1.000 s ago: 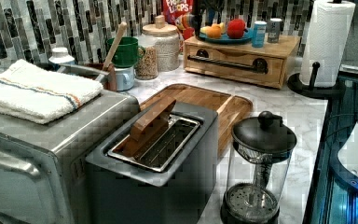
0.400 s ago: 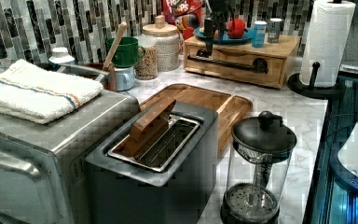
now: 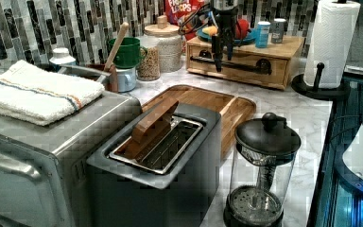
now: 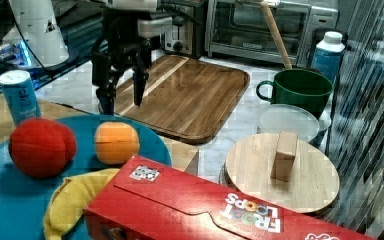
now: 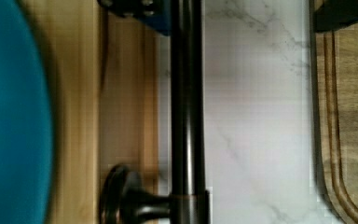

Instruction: Open the drawer.

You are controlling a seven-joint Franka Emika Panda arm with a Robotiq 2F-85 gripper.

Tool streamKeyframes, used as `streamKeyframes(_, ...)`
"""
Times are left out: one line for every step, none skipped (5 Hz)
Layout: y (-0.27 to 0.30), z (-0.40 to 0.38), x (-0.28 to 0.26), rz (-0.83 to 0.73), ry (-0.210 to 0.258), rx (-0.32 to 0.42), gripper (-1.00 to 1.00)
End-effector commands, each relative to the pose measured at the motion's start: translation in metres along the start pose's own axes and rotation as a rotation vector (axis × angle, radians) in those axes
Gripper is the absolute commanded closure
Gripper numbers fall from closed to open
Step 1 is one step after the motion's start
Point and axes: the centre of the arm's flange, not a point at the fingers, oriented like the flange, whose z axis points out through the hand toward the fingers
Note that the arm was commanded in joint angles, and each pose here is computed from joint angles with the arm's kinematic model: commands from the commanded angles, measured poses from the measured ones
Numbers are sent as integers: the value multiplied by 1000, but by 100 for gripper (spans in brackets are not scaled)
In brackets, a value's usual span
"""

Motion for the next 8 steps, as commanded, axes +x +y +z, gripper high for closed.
streamKeyframes(11, 15, 12, 87, 119, -75, -100)
streamKeyframes(3, 11, 19, 73, 43, -34, -100)
streamKeyframes(-9, 7, 20, 65, 21, -9, -100)
streamKeyframes(-29, -1, 24, 64, 32, -4, -100)
streamKeyframes(-53, -6, 36, 5, 52, 24, -100)
streamKeyframes(-83, -4, 45, 14, 72, 23, -100)
streamKeyframes(-104, -8, 44, -66, 85, 15, -100)
streamKeyframes(-132, -15, 43, -116, 102, 17, -100)
